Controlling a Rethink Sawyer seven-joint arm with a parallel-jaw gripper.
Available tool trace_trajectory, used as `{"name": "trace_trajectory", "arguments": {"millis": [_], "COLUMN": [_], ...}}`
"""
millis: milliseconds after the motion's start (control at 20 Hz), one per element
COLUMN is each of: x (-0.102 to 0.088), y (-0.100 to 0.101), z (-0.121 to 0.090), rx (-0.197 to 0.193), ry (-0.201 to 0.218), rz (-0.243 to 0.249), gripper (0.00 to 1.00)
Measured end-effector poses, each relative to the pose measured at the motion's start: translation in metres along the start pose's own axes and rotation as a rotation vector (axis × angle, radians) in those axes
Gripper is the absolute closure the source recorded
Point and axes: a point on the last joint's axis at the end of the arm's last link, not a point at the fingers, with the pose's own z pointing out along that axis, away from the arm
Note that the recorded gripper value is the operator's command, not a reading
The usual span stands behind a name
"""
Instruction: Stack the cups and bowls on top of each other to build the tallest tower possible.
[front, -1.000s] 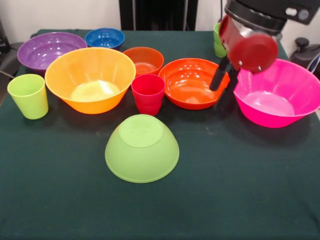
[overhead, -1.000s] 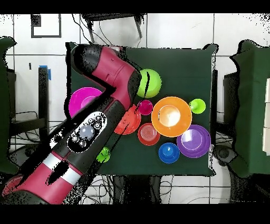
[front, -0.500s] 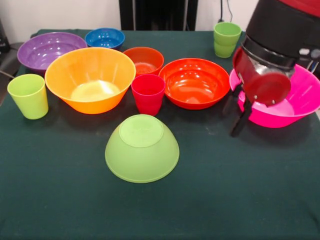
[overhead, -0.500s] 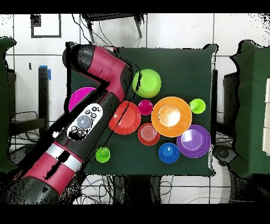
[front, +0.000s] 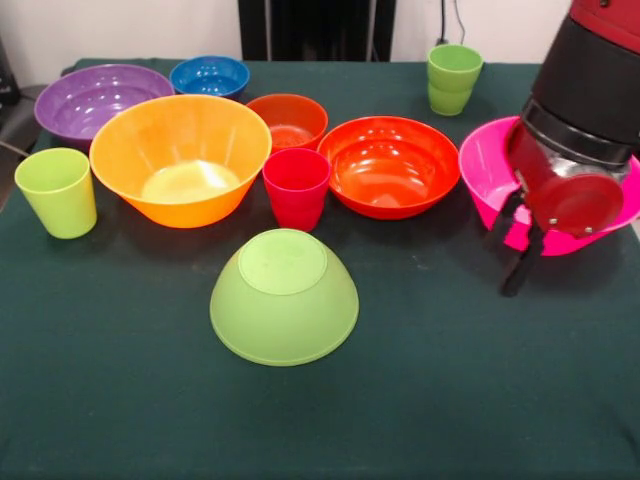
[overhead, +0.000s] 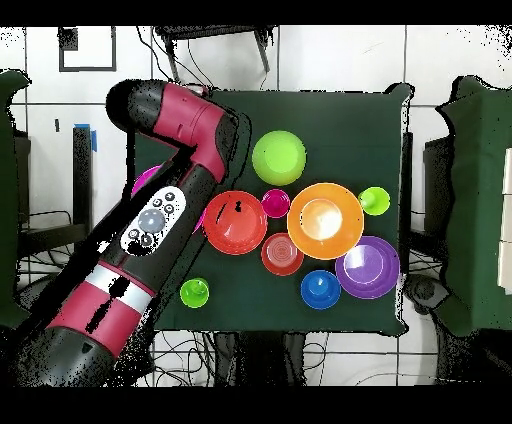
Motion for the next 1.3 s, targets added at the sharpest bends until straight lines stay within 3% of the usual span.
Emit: {"name": "trace_trajectory", "arguments": {"millis": [950, 1300], "x": [0.042, 0.053], "y": [0.024, 0.026], "z": [-0.041, -0.039], "rx": [-0.019, -0.026], "ry": [0.026, 0.017], "rz": [-0.097, -0.082], "gripper": [0.00, 0.00]}}
